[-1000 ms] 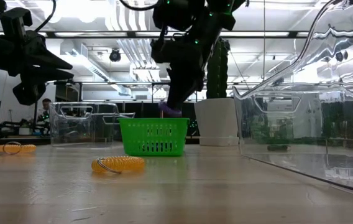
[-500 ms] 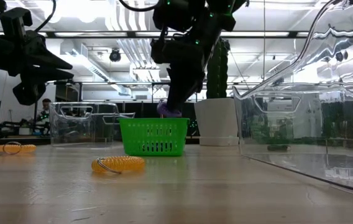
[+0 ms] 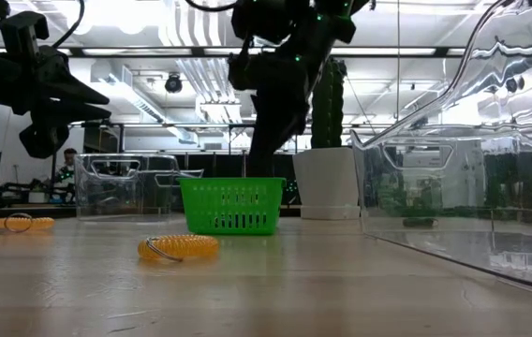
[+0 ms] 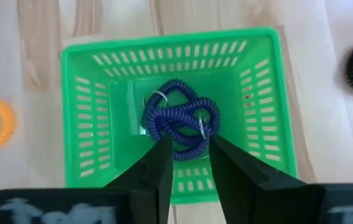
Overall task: Sort spring keychains
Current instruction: Put the bottom black spring keychain into the top transparent bin
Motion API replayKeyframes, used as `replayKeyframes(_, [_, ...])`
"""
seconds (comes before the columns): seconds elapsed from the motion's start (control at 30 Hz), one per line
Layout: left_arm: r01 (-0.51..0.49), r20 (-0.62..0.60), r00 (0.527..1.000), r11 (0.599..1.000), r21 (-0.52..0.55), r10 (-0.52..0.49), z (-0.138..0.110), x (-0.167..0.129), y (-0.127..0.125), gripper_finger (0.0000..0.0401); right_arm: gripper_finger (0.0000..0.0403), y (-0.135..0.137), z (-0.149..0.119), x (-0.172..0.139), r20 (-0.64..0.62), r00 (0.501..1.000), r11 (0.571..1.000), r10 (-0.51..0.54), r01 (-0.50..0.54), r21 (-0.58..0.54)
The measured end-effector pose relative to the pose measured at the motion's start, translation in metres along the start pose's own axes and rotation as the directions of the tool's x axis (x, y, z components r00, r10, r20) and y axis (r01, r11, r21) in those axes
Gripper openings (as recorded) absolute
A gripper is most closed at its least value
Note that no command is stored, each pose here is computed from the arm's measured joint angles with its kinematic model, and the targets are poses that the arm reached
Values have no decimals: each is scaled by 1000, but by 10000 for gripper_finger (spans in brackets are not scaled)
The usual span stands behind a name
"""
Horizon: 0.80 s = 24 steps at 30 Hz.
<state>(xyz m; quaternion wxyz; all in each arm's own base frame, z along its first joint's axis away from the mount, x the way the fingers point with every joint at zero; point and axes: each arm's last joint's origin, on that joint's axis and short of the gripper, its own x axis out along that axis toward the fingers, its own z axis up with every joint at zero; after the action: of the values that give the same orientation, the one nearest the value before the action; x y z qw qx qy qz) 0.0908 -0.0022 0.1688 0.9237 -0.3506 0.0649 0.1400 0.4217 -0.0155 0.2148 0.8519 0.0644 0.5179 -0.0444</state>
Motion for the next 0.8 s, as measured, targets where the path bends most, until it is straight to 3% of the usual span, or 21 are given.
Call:
replayKeyframes(0.17, [0,0,1000,1000,0,0,0,0,0,83,94,1,3,-28,45,999,1000,6,-6,-5])
replayKeyframes(0.4, [0,0,1000,1000,0,0,0,0,0,83,73,1,-3,-98,178,984,995,23,-5,-98])
replayKeyframes(0.6, [-1,-2,1000,1000,1,1,0,0,0,83,64,-3,-39,-138,284,958,995,36,-7,-104])
replayKeyframes(0.8, [-1,-2,1000,1000,25,1,0,0,0,83,67,-8,-89,-158,438,895,995,83,-46,-94])
